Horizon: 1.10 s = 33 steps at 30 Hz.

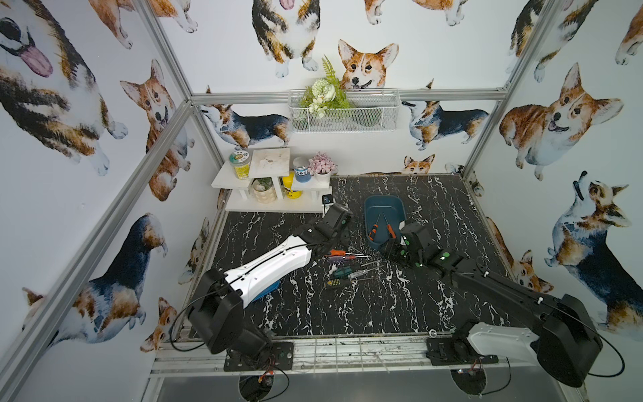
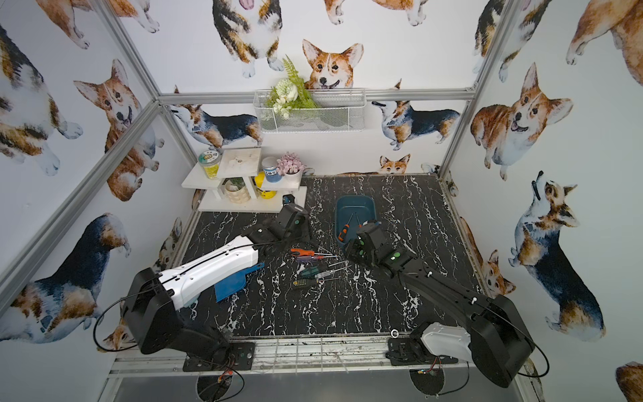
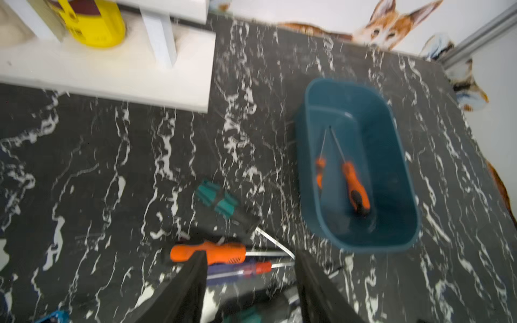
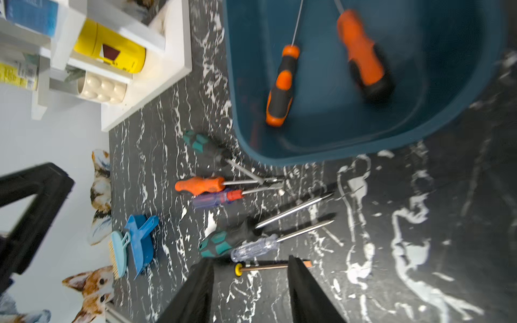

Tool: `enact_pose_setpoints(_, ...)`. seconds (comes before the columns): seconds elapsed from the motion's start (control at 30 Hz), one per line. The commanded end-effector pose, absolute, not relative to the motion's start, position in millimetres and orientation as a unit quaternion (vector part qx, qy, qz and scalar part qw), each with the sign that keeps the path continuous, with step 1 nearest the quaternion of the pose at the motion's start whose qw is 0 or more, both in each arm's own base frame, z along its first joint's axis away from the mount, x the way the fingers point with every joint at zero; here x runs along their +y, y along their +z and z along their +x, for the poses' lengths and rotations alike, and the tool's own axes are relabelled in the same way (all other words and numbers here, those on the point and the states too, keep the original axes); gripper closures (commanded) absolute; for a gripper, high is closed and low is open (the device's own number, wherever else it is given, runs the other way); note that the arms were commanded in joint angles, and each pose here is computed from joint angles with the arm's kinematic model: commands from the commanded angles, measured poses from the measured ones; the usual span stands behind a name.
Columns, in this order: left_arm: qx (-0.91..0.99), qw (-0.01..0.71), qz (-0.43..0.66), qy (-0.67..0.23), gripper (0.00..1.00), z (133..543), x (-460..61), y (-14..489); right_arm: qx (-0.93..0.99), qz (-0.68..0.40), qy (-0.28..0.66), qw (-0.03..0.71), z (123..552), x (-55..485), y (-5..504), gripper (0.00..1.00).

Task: Put the screwdriver on the desktop into the storage box
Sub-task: Pick up the screwdriver from the center of the board.

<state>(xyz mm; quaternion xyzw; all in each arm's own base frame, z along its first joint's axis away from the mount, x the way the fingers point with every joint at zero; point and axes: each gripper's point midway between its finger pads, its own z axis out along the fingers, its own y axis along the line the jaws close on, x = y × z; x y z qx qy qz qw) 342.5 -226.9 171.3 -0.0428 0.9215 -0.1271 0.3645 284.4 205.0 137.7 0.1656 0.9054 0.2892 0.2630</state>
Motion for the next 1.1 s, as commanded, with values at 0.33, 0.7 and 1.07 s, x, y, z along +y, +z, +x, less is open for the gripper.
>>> enact_pose_setpoints(0.33, 0.932, 0.236, -0.046, -0.270, 0.36, 291.3, -205.8, 72.3, 0.896, 0.197, 0.282, 0.281, 285.8, 193.7, 142.7, 0.49)
enact_pose_setpoints(0.7, 0.932, 0.189, -0.060, -0.305, 0.30, 266.7, -209.0, 41.4, 0.888, 0.218, 0.280, 0.292, 275.6, 173.2, 144.1, 0.49)
enact_pose_setpoints(1.07, 0.929, 0.159, -0.016, -0.335, 0.32, 244.8, -217.9, 38.8, 0.889, 0.220, 0.276, 0.290, 271.4, 166.1, 138.3, 0.49)
